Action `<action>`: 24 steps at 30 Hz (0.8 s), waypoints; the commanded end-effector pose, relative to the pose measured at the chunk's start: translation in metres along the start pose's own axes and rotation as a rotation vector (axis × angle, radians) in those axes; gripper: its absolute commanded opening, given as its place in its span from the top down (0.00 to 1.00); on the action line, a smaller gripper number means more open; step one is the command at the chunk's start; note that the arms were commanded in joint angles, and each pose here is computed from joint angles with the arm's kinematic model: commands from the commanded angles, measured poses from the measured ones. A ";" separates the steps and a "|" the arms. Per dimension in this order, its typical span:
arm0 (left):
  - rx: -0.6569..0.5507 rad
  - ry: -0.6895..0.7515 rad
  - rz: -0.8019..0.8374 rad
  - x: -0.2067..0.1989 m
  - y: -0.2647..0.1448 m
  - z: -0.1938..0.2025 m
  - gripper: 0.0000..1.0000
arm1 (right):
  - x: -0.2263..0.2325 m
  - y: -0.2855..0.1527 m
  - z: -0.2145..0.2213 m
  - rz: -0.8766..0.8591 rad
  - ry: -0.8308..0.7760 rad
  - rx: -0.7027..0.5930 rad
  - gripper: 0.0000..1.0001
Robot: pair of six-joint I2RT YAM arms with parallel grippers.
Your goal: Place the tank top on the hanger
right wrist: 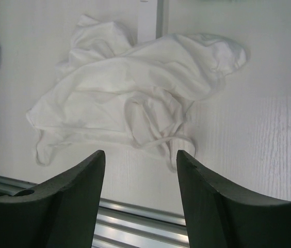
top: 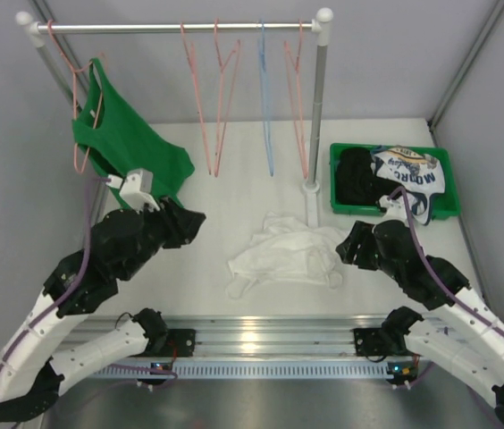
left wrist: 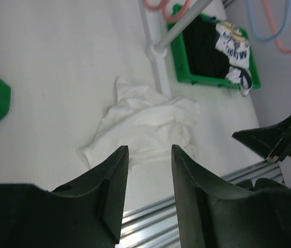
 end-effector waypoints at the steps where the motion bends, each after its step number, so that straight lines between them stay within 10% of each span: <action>1: -0.274 0.047 -0.021 -0.014 -0.014 -0.080 0.55 | 0.006 -0.007 -0.014 -0.005 -0.019 -0.046 0.42; 10: -0.532 0.190 -0.421 -0.027 0.020 -0.208 0.36 | 0.006 -0.011 -0.015 -0.013 -0.023 -0.041 0.40; 24: -0.387 0.274 -0.492 0.019 0.131 -0.254 0.38 | 0.005 -0.021 -0.016 -0.021 -0.033 -0.036 0.40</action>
Point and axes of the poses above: each gripper's point midway between its finger pads, its own y axis out along the fingers, its own x axis along the line the jaws close on, z = x × y, the point moved 5 cm from there along -y, back along the fingers, and after that the axes turned 12 degrees about y, right-handed, at the moved point
